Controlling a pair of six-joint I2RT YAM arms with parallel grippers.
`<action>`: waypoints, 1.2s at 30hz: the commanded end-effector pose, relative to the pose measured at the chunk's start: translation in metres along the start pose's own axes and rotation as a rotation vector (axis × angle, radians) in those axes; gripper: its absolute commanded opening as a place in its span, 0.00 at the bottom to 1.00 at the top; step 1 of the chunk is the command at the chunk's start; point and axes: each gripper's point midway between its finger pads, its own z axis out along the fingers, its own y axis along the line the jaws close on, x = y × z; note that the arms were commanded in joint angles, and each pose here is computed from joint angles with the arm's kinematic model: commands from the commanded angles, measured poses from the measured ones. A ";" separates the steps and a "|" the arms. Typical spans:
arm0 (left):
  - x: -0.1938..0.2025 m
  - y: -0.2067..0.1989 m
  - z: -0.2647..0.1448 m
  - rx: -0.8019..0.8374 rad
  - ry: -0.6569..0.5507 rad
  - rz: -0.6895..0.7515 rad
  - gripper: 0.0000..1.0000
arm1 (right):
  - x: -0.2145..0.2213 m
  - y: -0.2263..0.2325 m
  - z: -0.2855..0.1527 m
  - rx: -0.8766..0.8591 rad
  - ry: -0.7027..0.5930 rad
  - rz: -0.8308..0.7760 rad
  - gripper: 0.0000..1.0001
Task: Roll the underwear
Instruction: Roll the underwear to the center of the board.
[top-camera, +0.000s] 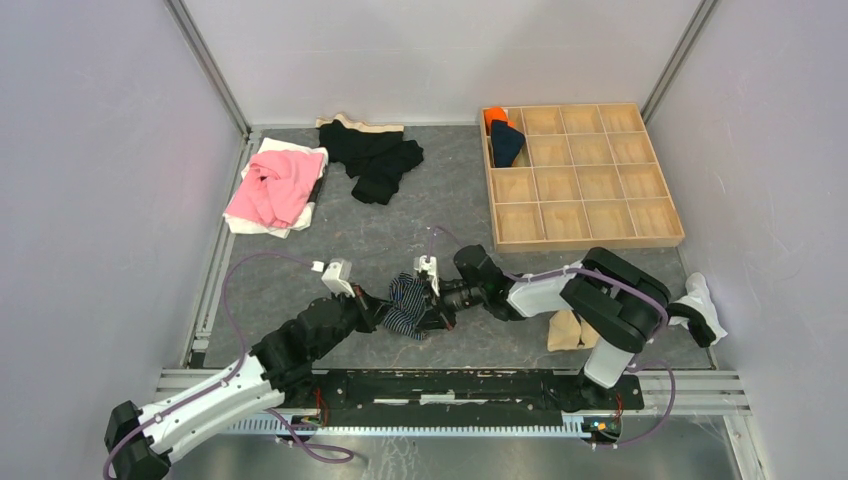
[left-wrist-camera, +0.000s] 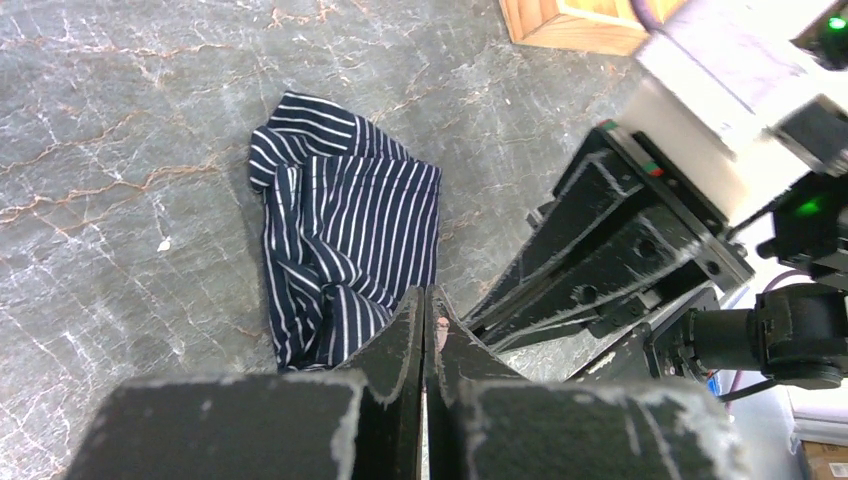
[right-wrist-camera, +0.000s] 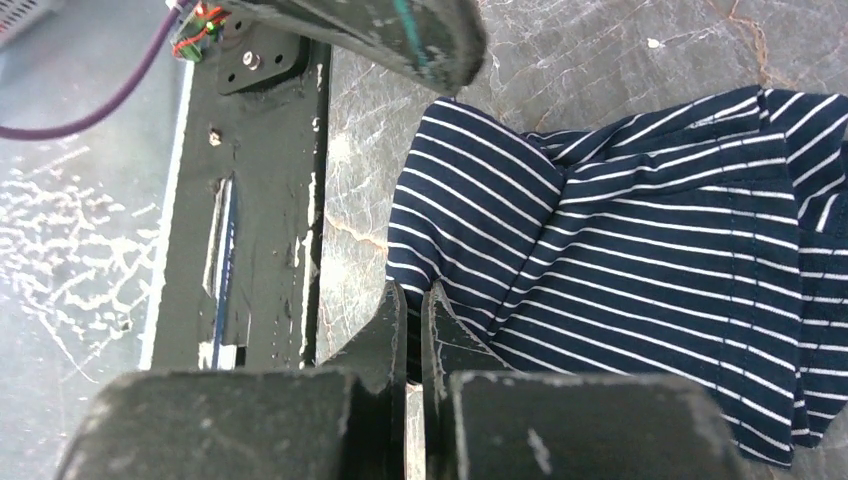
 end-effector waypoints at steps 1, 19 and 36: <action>-0.017 -0.018 -0.003 0.049 -0.026 0.041 0.02 | -0.019 0.000 0.003 -0.063 -0.067 0.114 0.00; -0.006 -0.016 0.005 0.062 -0.001 0.055 0.02 | -0.001 -0.066 -0.011 0.119 -0.087 0.438 0.00; -0.030 -0.017 0.028 -0.016 -0.089 0.101 0.02 | 0.014 -0.093 -0.020 0.249 -0.047 0.569 0.00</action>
